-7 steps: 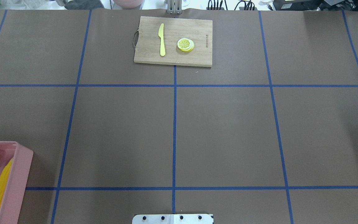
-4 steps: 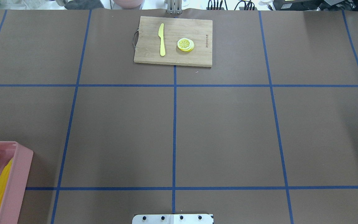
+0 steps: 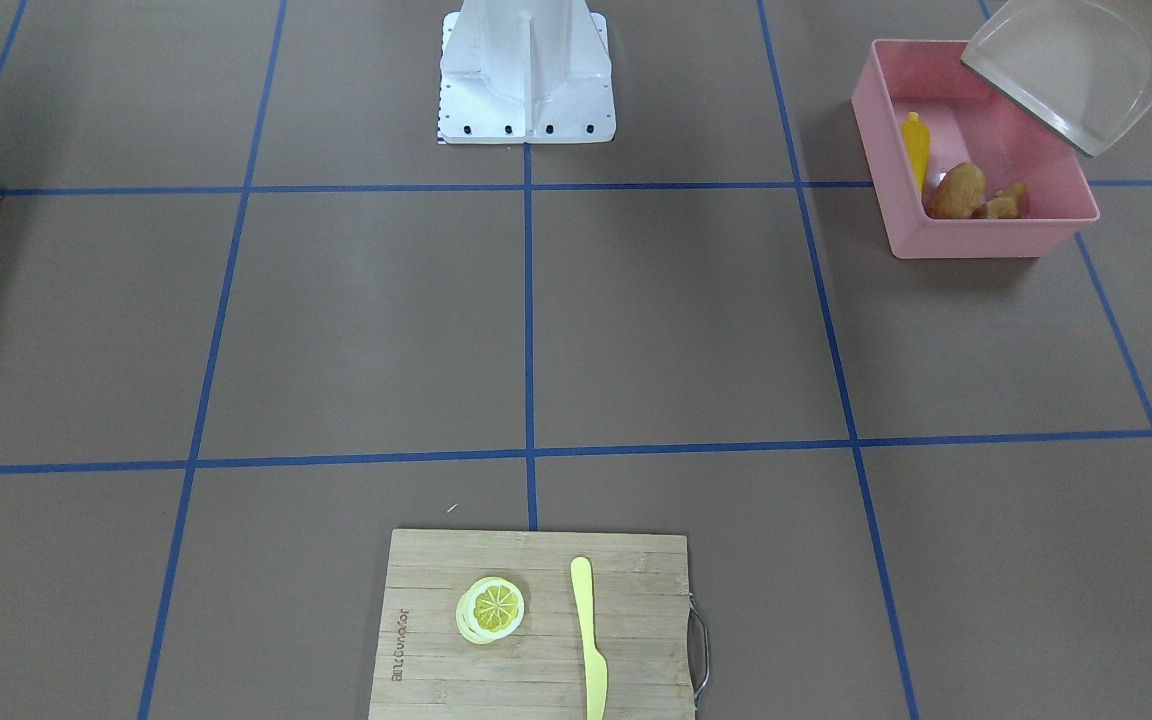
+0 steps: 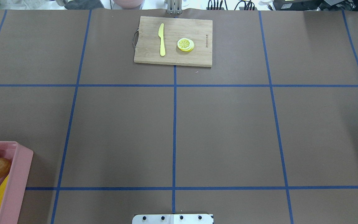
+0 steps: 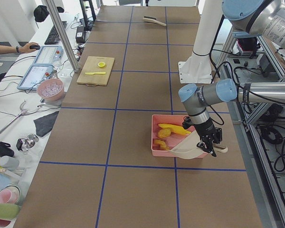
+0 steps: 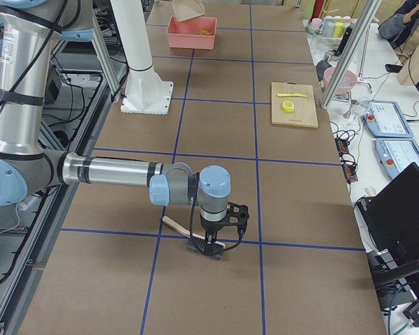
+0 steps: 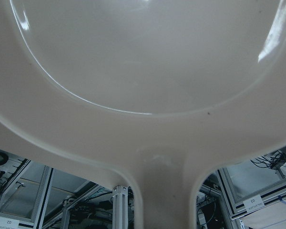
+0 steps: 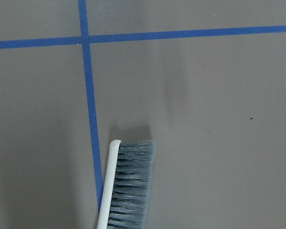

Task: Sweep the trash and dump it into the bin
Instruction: 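Hold the emptied dustpan tilted over the pink bin with the left gripper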

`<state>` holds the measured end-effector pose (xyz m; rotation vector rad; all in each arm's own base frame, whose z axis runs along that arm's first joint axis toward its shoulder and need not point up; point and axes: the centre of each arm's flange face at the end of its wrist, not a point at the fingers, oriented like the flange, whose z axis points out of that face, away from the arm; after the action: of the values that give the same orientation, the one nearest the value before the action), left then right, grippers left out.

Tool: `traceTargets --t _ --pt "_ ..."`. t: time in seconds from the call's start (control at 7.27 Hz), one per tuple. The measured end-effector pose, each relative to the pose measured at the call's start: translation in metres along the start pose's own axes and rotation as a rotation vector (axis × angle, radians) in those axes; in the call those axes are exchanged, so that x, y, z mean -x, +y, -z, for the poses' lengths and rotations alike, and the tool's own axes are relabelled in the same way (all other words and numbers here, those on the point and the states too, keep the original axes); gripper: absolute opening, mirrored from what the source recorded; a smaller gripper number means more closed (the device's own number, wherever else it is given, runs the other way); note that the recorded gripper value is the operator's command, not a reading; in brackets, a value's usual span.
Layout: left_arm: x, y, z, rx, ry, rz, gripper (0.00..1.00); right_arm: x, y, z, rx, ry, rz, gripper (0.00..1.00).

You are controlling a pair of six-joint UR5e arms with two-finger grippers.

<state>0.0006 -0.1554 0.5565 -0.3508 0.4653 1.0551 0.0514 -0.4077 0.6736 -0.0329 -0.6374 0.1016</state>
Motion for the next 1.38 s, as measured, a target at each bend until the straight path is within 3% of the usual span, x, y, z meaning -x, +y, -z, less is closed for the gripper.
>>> traceTargets --t 0.69,1.38 --pt "-0.005 0.008 0.005 -0.038 0.034 0.032 0.0 -0.001 0.0 0.0 -0.002 0.004 0.001 1.0" --pt "-0.018 0.009 0.023 -0.02 0.053 0.047 0.0 0.0 0.0 0.0 -0.004 0.005 0.003 1.0"
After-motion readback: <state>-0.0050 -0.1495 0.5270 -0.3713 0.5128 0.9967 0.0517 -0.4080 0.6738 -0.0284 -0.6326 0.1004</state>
